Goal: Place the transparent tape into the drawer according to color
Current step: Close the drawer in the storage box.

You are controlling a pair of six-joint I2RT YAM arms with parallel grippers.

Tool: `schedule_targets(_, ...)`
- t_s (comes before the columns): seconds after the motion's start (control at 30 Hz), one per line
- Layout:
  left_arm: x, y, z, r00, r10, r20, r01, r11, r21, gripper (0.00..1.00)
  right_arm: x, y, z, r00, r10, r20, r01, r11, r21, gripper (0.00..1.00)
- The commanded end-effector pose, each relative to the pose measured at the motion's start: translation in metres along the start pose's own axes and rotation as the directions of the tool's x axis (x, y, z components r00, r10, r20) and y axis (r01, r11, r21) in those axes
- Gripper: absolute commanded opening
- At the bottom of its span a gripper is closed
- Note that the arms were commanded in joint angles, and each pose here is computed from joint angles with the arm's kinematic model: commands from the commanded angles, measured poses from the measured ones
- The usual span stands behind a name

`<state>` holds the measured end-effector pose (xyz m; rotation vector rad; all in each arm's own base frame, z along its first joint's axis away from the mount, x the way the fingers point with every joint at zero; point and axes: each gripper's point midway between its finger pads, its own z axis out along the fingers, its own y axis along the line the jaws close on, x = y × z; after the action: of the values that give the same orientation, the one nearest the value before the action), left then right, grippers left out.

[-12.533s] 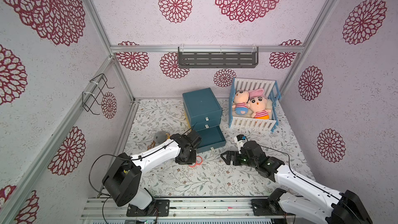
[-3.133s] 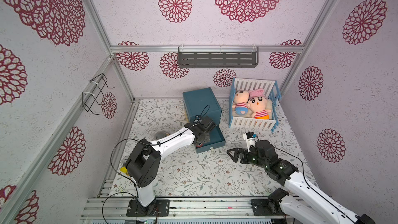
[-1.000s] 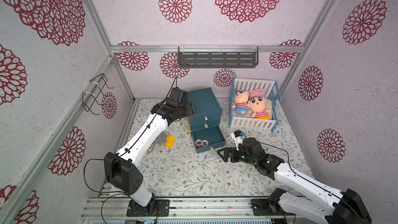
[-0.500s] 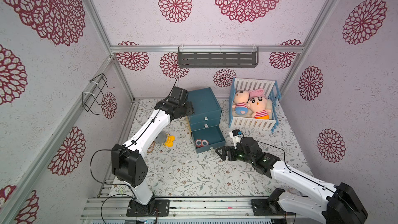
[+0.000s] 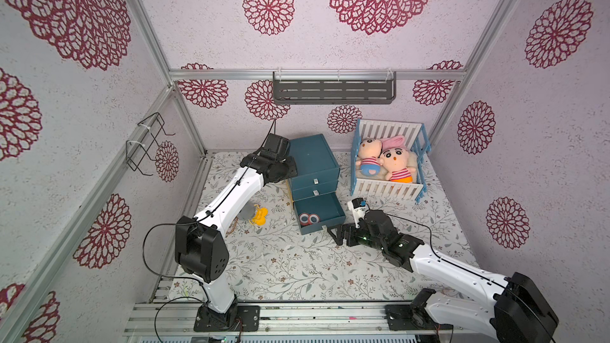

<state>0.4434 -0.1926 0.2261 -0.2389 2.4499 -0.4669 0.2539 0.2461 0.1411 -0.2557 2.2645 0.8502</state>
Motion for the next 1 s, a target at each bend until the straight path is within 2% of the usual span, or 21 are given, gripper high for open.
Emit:
schedule_targets(0.0,0.004,0.006,0.007,1.0,-0.004,-0.017,0.004,1.0,-0.013,0.43,-0.012,0.005,0.003,0.997,-0.044,0.065,0.044,0.999,0.002,0.95)
schedule_targets(0.43,0.005,0.007,0.004,1.0,-0.005,-0.02,0.005,1.0,-0.014,0.38,-0.005,0.004,0.025,0.994,-0.08,0.07,0.078,0.996,0.03,0.83)
schedule_targets(0.97,0.005,0.007,0.002,1.0,-0.004,-0.022,0.004,1.0,-0.011,0.37,0.026,-0.008,0.055,0.981,-0.189,0.038,0.178,0.965,0.19,0.68)
